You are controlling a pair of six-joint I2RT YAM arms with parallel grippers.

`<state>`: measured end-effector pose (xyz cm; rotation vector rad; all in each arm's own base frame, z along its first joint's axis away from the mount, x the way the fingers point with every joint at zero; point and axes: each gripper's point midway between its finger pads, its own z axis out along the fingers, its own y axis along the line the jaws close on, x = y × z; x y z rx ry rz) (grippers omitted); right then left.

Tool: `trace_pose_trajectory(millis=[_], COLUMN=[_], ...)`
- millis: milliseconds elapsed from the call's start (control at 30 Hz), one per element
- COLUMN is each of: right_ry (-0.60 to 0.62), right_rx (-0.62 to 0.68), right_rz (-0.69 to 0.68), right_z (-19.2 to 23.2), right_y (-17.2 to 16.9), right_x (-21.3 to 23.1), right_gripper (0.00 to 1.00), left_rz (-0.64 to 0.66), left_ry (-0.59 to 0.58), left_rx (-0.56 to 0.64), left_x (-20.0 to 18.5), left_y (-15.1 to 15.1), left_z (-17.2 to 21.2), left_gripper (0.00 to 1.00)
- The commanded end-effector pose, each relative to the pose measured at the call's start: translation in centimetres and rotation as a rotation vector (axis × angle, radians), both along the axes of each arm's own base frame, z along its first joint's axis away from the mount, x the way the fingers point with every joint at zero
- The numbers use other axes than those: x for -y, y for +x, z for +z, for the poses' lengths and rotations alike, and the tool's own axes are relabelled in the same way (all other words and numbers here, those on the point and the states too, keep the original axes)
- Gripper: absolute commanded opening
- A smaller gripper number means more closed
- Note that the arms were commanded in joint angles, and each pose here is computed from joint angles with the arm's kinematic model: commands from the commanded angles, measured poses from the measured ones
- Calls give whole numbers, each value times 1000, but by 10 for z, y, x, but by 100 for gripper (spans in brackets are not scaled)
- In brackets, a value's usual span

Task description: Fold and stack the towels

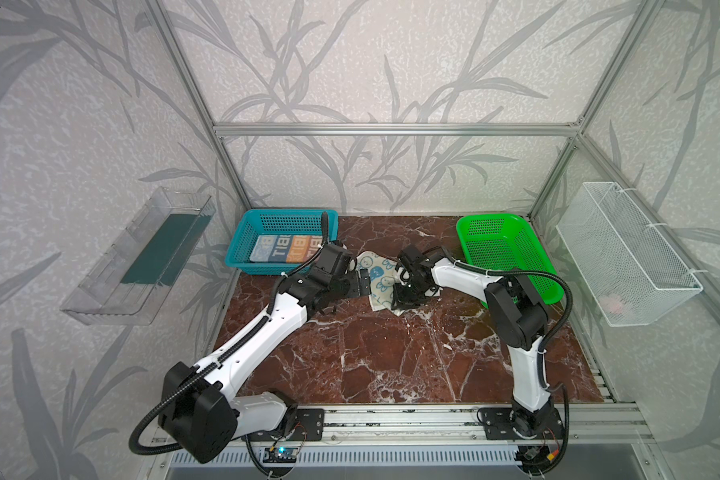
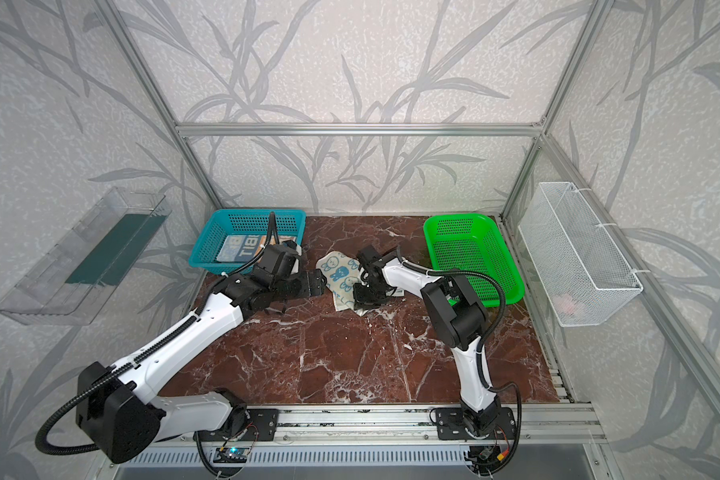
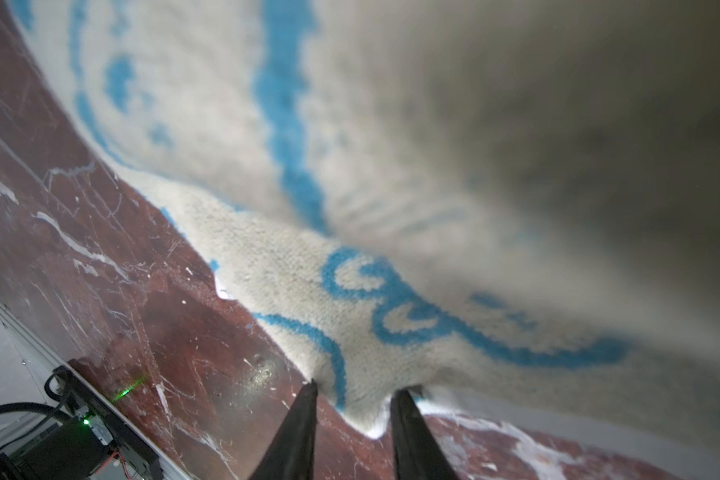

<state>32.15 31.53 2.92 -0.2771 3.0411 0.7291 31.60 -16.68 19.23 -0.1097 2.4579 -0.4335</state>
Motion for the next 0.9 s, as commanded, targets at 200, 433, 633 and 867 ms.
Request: trace_pose_trajectory(millis=[200,433,633,867], right_ry=[-46,72,93,-8], right_rx=[4,90,174,132], right_rz=[-4,27,-68,-183], right_z=[3,92,140,106], right_y=[-3,5,76,157], right_x=[0,-26,1,73], right_gripper=[0,0,0,0], left_rz=[25,27,16,-4], left_ry=[-19,-2,11,42], left_rx=[12,20,6,-22], left_x=[-7,-12,-8,-4], left_y=[-7,-11,-5,2], left_z=[5,8,5,-4], left_gripper=[99,99,99,99])
